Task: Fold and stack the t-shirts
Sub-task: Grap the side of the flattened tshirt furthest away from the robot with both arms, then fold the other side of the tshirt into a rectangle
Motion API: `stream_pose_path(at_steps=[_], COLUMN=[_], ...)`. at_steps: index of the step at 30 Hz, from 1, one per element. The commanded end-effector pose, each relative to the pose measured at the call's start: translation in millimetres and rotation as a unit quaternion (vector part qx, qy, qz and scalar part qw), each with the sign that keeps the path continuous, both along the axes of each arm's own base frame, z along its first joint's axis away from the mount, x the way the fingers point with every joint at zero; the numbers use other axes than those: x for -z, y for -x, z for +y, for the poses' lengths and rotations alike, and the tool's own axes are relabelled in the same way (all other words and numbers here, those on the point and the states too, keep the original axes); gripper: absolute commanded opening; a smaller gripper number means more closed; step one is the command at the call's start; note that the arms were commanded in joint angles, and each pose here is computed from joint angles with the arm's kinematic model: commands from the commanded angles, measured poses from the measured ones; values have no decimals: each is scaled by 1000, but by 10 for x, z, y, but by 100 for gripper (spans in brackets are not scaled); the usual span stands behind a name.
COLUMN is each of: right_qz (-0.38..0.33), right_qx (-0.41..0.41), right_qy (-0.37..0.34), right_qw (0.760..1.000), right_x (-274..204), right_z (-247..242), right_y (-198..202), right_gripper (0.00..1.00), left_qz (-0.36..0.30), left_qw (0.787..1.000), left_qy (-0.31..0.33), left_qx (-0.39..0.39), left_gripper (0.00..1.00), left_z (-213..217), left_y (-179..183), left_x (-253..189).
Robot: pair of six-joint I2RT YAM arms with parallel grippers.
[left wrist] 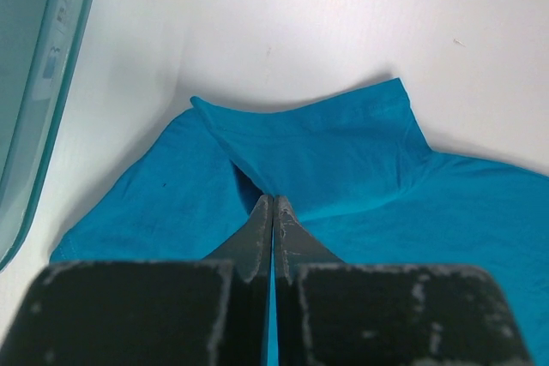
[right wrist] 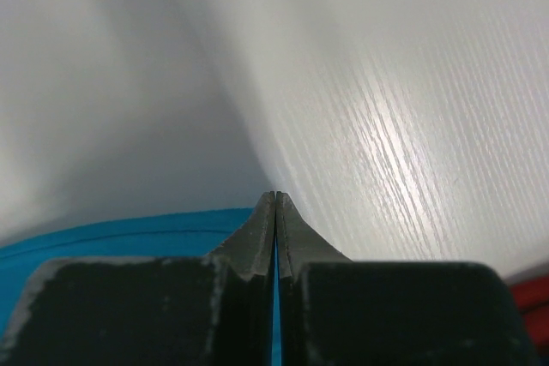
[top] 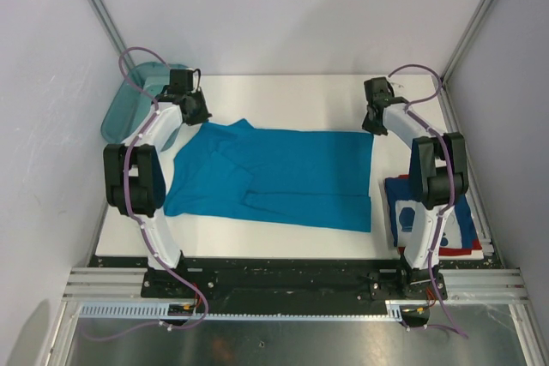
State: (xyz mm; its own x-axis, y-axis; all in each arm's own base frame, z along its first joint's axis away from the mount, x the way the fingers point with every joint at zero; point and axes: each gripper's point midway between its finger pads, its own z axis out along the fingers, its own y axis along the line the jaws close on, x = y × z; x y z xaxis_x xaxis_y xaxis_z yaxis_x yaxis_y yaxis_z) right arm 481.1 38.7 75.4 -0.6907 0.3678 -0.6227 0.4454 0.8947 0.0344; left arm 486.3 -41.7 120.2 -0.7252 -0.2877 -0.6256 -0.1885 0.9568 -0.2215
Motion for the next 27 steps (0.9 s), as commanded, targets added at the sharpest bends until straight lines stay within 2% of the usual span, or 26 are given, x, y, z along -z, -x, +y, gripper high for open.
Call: stream_pose_path(at_steps=[1,11,27], right_qz=[-26,-21,6], right_qx=[4,-15,-28], right_qy=[-17,-50,-95], right_qw=[1000,998,995], right_x=[-203,-270,-155], right_z=[71,273,326], right_y=[58,364,1246], right_gripper=[0,0,0], left_qz=[-53,-62,-48], left_qw=[998,997,988], left_qy=[12,4,-28], left_qx=[-7,-44,-142], left_gripper=[0,0,0], left_z=[16,135,464], left_y=[-52,246,965], left_x=[-403,-519,-251])
